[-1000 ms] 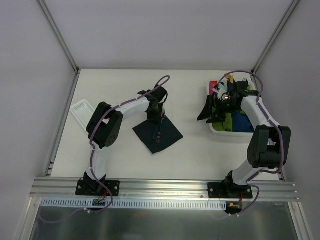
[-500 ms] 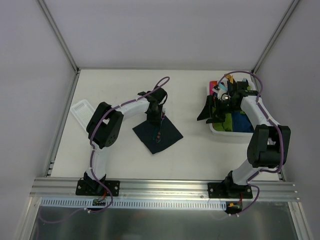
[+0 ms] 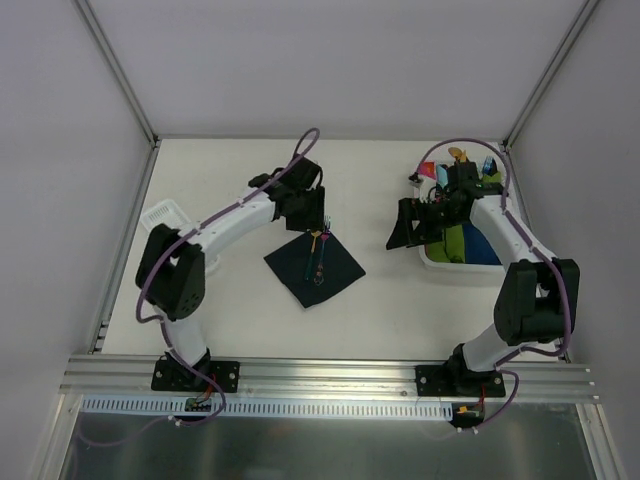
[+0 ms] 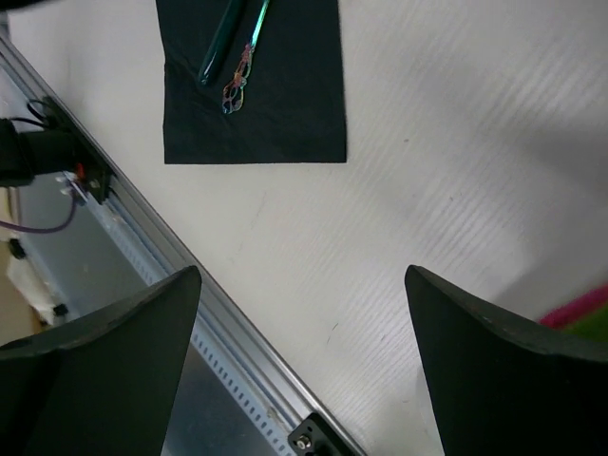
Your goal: Place the utensils on the paper napkin and roll it up
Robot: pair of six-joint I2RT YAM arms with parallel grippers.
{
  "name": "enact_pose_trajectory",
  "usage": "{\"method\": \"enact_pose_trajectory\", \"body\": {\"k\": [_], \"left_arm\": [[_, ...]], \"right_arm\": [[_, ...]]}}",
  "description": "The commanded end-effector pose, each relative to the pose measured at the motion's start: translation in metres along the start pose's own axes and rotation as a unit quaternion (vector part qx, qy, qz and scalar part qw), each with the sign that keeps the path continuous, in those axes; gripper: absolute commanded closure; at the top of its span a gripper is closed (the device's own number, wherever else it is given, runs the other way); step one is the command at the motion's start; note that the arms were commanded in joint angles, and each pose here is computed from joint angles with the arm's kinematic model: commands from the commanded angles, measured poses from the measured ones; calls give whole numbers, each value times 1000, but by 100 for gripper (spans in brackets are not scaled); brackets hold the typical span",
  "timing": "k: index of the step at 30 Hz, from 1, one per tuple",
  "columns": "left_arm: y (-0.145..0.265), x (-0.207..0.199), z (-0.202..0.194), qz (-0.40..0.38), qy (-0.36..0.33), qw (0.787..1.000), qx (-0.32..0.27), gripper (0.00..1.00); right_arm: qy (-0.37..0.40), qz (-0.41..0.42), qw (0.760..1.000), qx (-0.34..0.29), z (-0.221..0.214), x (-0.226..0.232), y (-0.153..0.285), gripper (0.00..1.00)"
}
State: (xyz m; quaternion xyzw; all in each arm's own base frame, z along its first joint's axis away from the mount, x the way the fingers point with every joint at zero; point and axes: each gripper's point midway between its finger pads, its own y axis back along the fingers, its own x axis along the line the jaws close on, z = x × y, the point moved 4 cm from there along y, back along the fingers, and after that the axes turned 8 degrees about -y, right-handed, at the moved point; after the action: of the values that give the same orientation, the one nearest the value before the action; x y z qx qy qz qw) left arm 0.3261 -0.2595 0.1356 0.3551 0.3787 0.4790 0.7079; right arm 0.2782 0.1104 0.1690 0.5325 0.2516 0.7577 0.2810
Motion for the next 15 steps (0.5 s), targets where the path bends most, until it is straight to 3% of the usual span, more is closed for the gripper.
{"method": "enact_pose_trajectory", "body": {"k": [1, 7, 9, 15], "left_arm": [[61, 3, 20, -33, 41, 997, -62, 52], [109, 60, 1, -47, 124, 987, -91, 49], [127, 76, -3, -45, 140, 982, -115, 48], [144, 92, -33, -31, 156, 980, -116, 46]], "right_arm": [[122, -47, 991, -6, -2, 22, -9, 10], [310, -83, 947, 1, -26, 65, -73, 16], [368, -88, 926, 8, -38, 83, -95, 19], [515, -98, 851, -3, -65, 122, -152, 19]]}}
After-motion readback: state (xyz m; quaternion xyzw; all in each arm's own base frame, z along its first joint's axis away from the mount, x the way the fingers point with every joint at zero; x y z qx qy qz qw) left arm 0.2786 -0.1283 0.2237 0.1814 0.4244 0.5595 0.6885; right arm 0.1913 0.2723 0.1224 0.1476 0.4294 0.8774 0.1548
